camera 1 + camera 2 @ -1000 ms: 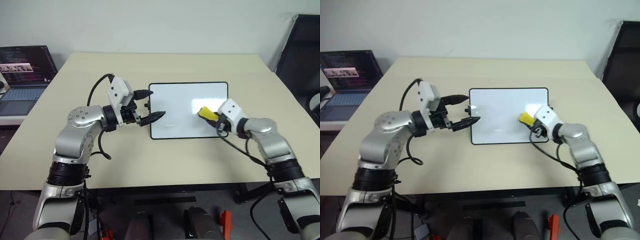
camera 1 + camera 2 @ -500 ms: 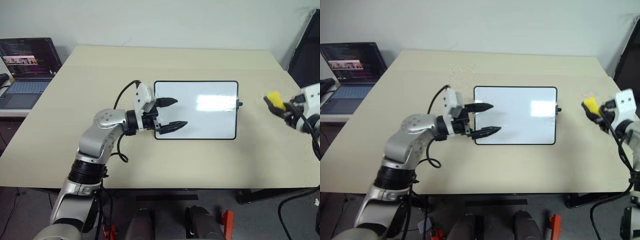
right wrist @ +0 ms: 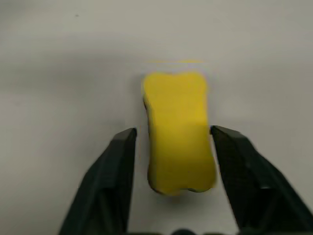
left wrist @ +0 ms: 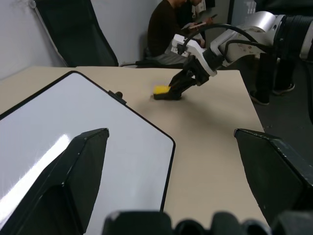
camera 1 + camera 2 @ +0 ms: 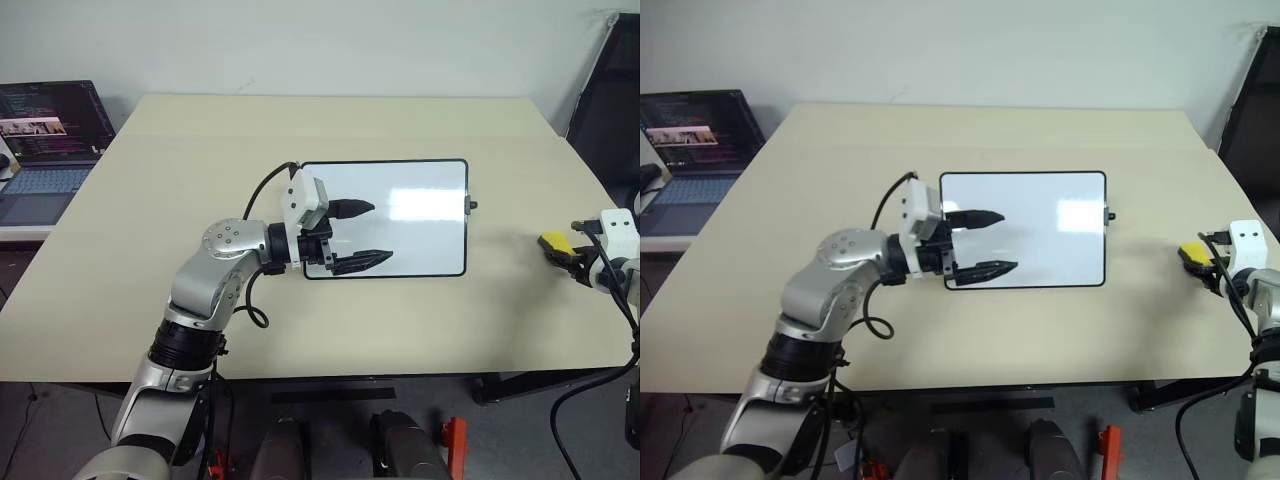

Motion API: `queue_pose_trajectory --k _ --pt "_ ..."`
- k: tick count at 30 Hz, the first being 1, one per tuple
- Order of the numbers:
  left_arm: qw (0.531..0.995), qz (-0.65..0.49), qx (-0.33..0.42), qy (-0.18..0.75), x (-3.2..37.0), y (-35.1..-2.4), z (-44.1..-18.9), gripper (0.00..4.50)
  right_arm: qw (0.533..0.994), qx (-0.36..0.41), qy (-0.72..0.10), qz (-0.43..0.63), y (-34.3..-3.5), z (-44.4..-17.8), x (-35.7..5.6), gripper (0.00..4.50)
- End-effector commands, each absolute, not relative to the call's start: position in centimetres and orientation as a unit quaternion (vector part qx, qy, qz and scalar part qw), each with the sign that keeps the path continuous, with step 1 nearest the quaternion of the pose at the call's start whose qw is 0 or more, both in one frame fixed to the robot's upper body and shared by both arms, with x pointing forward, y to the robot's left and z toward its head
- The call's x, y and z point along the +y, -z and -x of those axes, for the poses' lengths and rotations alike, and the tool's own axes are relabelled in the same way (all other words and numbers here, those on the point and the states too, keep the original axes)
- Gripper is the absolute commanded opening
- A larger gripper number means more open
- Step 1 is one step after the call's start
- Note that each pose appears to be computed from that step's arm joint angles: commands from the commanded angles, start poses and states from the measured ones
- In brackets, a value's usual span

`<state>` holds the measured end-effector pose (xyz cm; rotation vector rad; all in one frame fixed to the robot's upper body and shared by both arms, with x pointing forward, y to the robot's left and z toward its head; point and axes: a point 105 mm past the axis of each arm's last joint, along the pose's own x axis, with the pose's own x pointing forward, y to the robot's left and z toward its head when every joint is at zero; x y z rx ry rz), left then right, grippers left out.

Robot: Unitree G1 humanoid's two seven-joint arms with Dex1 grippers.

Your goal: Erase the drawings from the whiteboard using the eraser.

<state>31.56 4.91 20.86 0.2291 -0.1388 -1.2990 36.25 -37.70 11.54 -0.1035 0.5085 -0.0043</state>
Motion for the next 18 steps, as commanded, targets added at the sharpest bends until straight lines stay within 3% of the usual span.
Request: queue_pose_trajectory --k 1,2,3,9,13,18 --pt "0.795 -0.117 -0.094 0.588 5.5 -22.3 -31.4 4.50 0.973 0.220 0.003 0.070 -13.9 -36.8 -38.0 3.99" --pt "0.798 -0.118 -0.095 0.583 5.7 -22.3 -31.5 4.50 0.973 0.219 0.002 0.073 -14.0 -36.8 -38.0 4.39" --pt "0.810 -0.120 -0.101 0.565 6.2 -22.6 -32.0 4.50 0.975 0.210 -0.001 0.074 -14.7 -37.0 -37.8 4.46" --pt "0.920 -0.088 -0.170 0.342 13.0 -26.4 -36.6 4.50 0.994 0.064 -0.039 0.083 -20.9 -38.7 -33.6 4.46" --pt "0.987 -0.036 -0.134 0.081 21.5 -25.3 -40.3 4.50 0.997 0.006 -0.045 0.060 -18.9 -40.2 -30.2 4.46" --pt "0.993 -0.037 -0.108 0.025 22.3 -22.2 -41.2 4.50 1.000 -0.006 0.002 0.023 -15.7 -40.9 -30.2 4.46"
